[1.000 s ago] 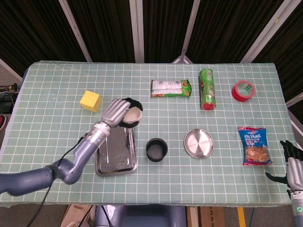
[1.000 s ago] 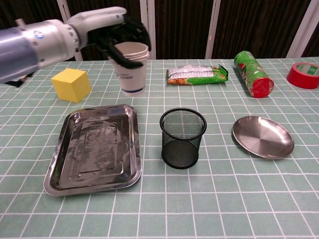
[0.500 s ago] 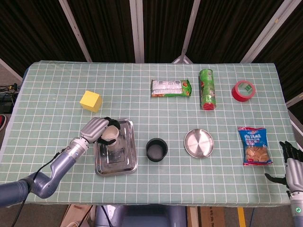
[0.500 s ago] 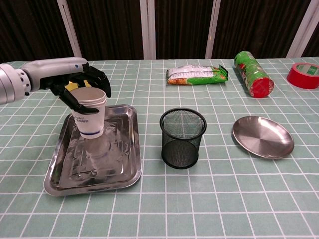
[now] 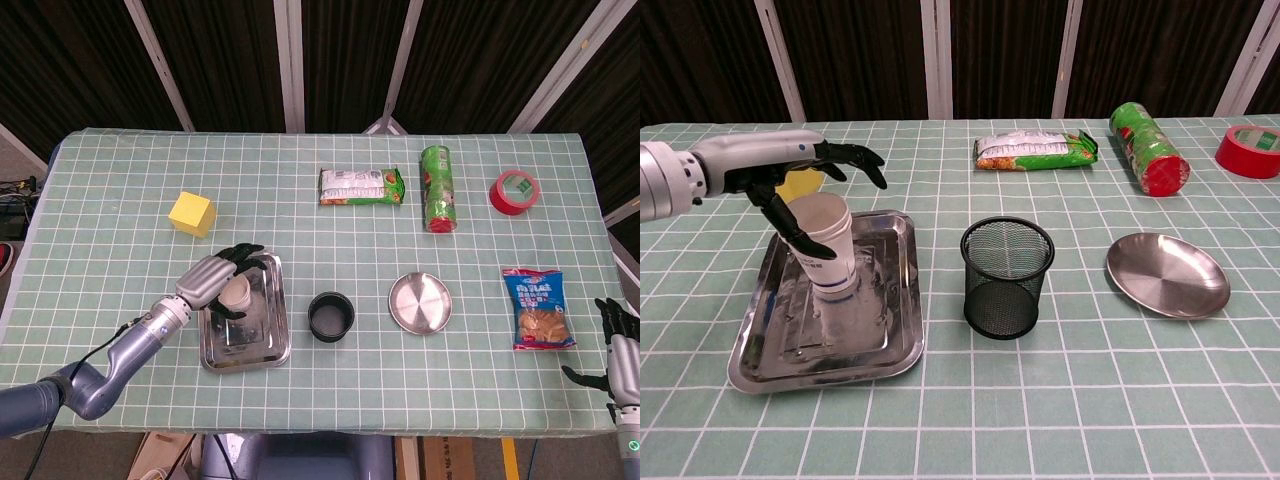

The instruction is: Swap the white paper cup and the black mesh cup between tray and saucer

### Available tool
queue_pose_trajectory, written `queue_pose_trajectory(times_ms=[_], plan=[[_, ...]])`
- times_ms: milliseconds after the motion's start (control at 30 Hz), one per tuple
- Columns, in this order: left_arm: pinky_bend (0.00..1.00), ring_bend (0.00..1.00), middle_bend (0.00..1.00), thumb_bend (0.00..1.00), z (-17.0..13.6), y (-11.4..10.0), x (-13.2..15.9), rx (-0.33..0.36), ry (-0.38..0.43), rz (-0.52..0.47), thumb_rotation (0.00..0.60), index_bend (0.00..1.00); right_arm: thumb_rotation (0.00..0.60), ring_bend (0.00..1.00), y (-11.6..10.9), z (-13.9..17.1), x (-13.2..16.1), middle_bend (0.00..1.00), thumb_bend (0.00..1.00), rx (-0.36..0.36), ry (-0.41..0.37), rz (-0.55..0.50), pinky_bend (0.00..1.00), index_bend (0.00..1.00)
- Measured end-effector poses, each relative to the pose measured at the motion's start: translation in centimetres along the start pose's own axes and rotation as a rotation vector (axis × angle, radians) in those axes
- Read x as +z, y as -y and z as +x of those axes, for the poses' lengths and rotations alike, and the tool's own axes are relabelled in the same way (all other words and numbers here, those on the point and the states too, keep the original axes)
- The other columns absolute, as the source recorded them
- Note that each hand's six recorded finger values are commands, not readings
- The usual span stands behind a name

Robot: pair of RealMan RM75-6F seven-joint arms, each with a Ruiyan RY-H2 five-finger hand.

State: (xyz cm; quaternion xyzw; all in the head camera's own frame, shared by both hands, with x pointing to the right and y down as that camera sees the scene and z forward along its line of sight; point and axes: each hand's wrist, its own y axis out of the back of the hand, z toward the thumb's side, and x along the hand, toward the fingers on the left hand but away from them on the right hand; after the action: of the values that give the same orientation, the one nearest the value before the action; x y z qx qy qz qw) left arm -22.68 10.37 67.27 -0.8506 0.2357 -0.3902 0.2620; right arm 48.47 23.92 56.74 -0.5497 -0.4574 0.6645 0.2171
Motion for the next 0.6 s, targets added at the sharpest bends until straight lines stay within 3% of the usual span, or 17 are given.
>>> queue_pose_trajectory(times_ms=[133,333,467,600], plan=[[0.05,0.00,0.00,0.04,-1.2,-1.8,0.8,0.067,0.029,-0.008,0.600,0.20,0.600,0.06,-0.2,0.1,0.0,0.00,0.01,-0.003,-0.008,0.012,0.00,0.00],[0.05,0.00,0.00,0.04,-7.0,-6.3,0.2,0.337,0.020,0.047,0.600,0.20,0.600,0.06,0.5,-0.2,0.9,0.00,0.01,0.031,-0.065,0.015,0.00,0.00],[0.05,0.00,0.00,0.04,-14.6,-6.7,-2.7,0.493,-0.132,0.141,0.600,0.20,0.600,0.06,1.4,-0.7,3.5,0.00,0.01,0.079,-0.183,-0.005,0.00,0.00],[0.05,0.00,0.00,0.04,-20.8,-4.9,-5.1,0.512,-0.283,0.179,0.600,0.20,0.600,0.06,2.0,-1.5,8.4,0.00,0.01,0.123,-0.370,0.017,0.00,0.00]])
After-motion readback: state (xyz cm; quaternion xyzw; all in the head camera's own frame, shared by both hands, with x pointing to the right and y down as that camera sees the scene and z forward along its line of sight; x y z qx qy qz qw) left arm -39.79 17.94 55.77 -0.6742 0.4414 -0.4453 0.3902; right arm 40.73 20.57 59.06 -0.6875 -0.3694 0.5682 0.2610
